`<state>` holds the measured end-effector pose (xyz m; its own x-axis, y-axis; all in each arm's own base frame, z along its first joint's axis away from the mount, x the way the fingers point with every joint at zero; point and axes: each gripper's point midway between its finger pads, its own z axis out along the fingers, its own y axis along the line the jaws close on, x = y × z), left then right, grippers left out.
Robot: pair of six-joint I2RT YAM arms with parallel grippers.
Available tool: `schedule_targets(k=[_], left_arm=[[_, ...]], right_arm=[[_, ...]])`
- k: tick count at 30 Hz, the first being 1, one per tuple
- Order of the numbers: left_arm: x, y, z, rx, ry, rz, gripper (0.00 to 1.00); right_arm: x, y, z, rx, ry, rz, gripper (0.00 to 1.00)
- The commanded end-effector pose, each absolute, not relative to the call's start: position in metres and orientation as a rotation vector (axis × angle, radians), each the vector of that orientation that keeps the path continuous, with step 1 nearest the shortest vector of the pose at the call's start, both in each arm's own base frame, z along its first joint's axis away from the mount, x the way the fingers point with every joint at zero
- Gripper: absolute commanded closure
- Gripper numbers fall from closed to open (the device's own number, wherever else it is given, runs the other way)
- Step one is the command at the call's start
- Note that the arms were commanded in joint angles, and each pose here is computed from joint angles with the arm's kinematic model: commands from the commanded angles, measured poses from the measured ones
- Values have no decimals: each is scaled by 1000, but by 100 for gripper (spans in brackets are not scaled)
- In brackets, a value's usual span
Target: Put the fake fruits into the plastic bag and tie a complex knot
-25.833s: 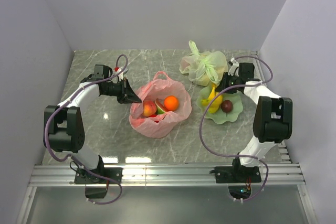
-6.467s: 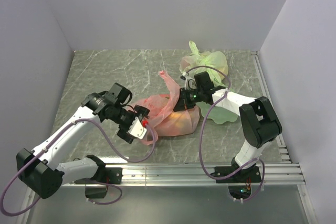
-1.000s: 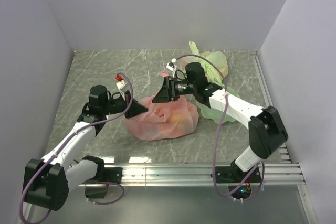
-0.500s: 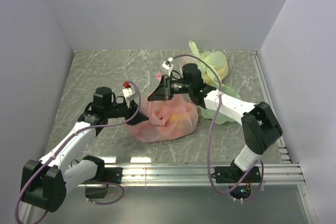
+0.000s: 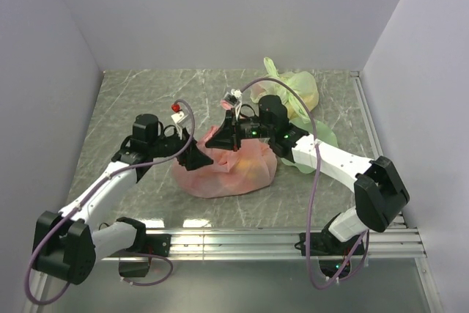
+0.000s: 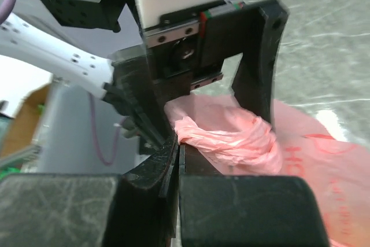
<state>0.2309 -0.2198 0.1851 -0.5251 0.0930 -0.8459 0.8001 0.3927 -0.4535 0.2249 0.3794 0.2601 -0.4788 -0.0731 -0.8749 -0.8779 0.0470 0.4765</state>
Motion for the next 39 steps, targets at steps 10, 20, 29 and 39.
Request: schedule_targets(k=[10, 20, 29, 39], left_arm=[[221, -223, 176, 727, 1871, -1248, 97], [228, -219, 179, 700, 1843, -1210, 99], [232, -221, 185, 722, 1814, -1207, 99], [230, -223, 190, 794, 1765, -1215, 99]], right_arm=[[257, 368, 259, -960, 1603, 1203, 100], [247, 327, 223, -841, 1873, 1165, 71], [318, 263, 239, -505, 1960, 983, 8], [308, 252, 166, -669, 2103, 1016, 4]])
